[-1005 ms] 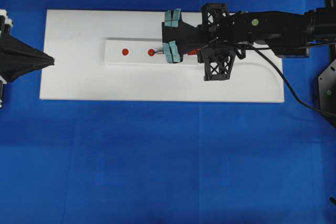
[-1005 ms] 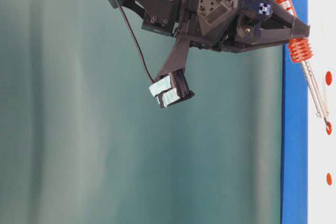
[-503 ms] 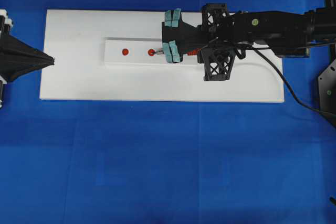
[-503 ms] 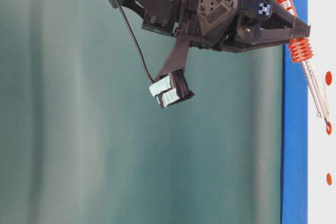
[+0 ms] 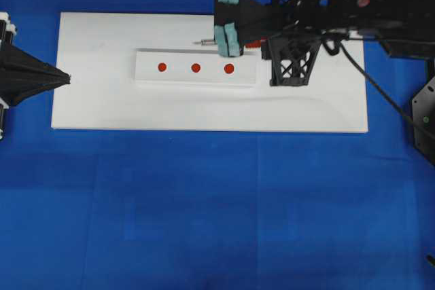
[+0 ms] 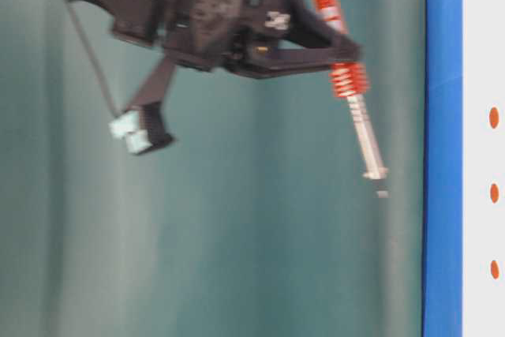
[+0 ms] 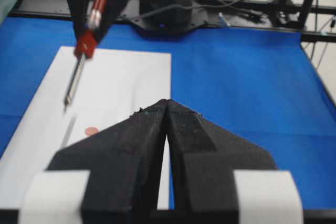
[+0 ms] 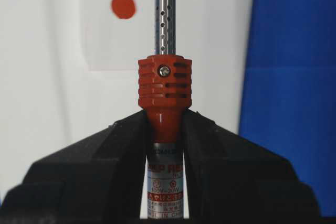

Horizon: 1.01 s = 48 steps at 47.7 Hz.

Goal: Touch the tip of the soldering iron to the mark.
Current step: 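Raise the iron with the right gripper and shift it rightward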

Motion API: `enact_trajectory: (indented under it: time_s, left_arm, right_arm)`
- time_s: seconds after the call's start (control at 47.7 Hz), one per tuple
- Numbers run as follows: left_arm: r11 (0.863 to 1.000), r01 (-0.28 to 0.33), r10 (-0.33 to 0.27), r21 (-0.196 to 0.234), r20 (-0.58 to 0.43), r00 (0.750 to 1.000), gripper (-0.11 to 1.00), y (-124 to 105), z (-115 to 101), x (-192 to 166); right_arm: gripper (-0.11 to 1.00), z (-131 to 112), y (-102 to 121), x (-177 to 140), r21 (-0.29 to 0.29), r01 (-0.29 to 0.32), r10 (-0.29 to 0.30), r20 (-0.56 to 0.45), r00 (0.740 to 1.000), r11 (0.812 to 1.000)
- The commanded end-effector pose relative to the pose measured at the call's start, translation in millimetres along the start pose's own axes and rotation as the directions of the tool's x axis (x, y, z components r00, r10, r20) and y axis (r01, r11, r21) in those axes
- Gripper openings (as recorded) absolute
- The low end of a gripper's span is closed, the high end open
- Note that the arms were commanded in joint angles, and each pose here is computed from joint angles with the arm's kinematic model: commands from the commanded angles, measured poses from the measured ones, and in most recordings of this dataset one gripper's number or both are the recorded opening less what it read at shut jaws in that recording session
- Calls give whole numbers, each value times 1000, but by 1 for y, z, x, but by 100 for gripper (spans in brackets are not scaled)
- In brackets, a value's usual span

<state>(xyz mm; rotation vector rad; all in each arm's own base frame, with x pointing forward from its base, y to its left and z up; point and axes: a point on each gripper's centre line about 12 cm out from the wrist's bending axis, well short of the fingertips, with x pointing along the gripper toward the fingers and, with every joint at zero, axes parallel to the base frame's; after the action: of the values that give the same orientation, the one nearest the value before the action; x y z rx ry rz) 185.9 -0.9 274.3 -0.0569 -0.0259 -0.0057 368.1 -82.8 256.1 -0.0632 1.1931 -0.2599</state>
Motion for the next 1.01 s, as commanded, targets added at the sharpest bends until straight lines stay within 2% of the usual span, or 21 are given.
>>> enact_trajectory:
  time_s: [0.0, 0.503, 0.984]
  left_arm:
    - [1000, 1, -1, 0, 11, 1000, 0, 0, 4, 1]
    - [1000, 1, -1, 0, 11, 1000, 0, 0, 4, 1]
    - [1000, 1, -1, 1, 11, 1000, 0, 0, 4, 1]
  right_arm:
    - [6, 8, -7, -26, 10, 15, -16, 56, 998, 1000]
    - [6, 5, -6, -27, 7, 18, -19, 49, 999, 1000]
    - [6, -50, -5, -41, 13, 14, -15, 28, 1000, 1000]
